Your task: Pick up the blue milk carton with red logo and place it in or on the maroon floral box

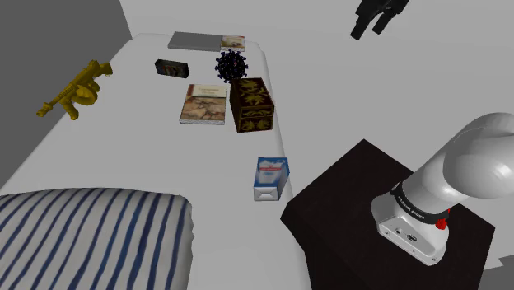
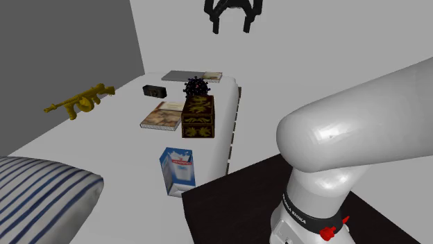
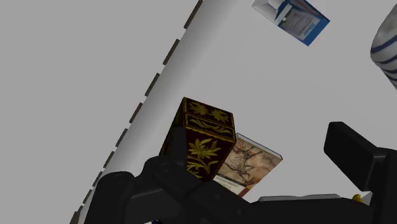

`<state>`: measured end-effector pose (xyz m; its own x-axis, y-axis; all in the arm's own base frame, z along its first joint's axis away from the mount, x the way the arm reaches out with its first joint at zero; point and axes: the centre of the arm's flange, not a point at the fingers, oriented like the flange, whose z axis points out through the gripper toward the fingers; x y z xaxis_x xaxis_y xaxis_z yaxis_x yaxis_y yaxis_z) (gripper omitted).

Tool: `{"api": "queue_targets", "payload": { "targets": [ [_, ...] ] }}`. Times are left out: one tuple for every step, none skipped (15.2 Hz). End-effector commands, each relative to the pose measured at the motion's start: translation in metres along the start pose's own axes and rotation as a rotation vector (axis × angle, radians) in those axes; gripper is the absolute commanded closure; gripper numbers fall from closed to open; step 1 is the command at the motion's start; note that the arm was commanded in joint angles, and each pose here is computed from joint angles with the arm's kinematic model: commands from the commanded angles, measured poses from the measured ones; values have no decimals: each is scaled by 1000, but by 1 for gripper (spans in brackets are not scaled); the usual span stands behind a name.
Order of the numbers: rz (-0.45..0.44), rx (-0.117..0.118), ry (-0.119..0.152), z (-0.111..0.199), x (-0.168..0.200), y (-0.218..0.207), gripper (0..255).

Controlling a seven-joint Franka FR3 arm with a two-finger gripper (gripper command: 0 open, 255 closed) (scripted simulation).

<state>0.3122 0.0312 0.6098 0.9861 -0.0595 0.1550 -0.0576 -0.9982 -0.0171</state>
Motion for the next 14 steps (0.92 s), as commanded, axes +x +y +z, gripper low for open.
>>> {"api": "queue_targets", "payload": {
  "targets": [
    [0, 0, 0, 0, 0, 0, 0],
    [-24, 1, -5, 12, 1, -5, 0],
    [-48, 3, -10, 24, 3, -10, 0],
    [-72, 4, -15, 36, 4, -15, 0],
    [-95, 5, -20, 48, 5, -21, 0],
    [-119, 6, -25, 60, 6, -26, 0],
    [-143, 8, -29, 73, 6, -31, 0],
    [-167, 9, -34, 85, 7, -36, 0],
    [-191, 10, -39, 97, 7, -42, 0],
    [-215, 12, -44, 109, 7, -47, 0],
    [-238, 13, -49, 121, 7, -52, 0],
    [-262, 14, -54, 133, 6, -58, 0],
    [-286, 16, -59, 145, 6, -63, 0],
    [-310, 17, -64, 157, 5, -68, 0]
  ]
}}
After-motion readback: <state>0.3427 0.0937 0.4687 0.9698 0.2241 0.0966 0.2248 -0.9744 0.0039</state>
